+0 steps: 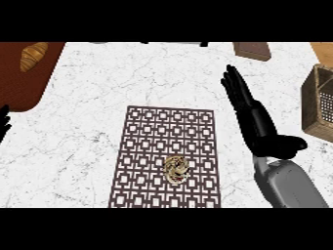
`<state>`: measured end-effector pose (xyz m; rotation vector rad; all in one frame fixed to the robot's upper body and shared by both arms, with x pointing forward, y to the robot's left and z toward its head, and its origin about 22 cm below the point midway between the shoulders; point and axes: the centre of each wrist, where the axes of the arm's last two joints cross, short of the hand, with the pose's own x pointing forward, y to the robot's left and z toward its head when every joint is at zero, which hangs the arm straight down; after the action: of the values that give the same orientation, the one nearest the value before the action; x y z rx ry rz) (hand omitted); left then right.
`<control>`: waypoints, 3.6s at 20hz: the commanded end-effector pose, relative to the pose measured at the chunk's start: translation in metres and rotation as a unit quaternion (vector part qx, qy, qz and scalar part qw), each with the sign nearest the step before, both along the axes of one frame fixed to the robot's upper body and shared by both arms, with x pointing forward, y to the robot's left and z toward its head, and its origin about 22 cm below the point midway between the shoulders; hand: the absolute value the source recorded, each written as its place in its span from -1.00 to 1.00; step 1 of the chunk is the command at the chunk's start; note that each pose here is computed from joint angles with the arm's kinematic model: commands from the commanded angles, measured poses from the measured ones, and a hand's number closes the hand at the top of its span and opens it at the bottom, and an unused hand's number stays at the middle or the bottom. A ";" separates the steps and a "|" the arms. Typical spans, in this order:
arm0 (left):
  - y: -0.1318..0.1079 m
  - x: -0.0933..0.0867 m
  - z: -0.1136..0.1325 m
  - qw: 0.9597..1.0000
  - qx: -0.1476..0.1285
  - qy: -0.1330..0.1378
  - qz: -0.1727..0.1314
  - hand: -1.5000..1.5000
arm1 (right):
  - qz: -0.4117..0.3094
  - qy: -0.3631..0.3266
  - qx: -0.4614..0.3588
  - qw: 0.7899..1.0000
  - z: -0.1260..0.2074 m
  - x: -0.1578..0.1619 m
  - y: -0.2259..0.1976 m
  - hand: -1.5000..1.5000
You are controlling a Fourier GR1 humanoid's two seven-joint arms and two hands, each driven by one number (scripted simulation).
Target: Pick the cupcake from the placemat and place it in the basket
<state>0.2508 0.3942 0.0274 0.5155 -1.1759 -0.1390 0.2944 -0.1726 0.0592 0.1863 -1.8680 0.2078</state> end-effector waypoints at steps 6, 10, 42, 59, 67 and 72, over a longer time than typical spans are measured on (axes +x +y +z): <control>-0.103 -0.022 -0.079 0.984 -0.161 0.081 -0.017 0.00 | -0.063 -0.035 0.072 0.995 0.037 0.009 0.080 1.00; -0.088 -0.036 -0.083 0.980 -0.166 0.095 -0.056 0.00 | 0.014 -0.052 -0.050 0.997 0.002 -0.028 0.150 1.00; -0.085 -0.064 -0.086 0.980 -0.175 0.099 0.003 0.00 | -0.035 0.159 -0.643 0.748 0.186 -0.011 0.175 -1.00; -0.093 -0.057 -0.082 0.981 -0.172 0.086 -0.015 0.00 | -0.038 0.183 -0.603 0.776 0.136 -0.047 0.146 -1.00; -0.083 -0.065 -0.085 0.981 -0.168 0.093 -0.021 0.00 | -0.040 0.205 -0.635 0.743 0.104 -0.054 0.151 -1.00; -0.097 -0.055 -0.083 0.981 -0.170 0.088 -0.020 0.00 | -0.048 0.212 -0.624 0.751 0.077 -0.047 0.137 -1.00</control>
<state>0.2024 0.3058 -0.0431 0.2048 -1.0812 -0.0232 0.2505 -0.0367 0.1502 -0.6344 -1.1080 1.2913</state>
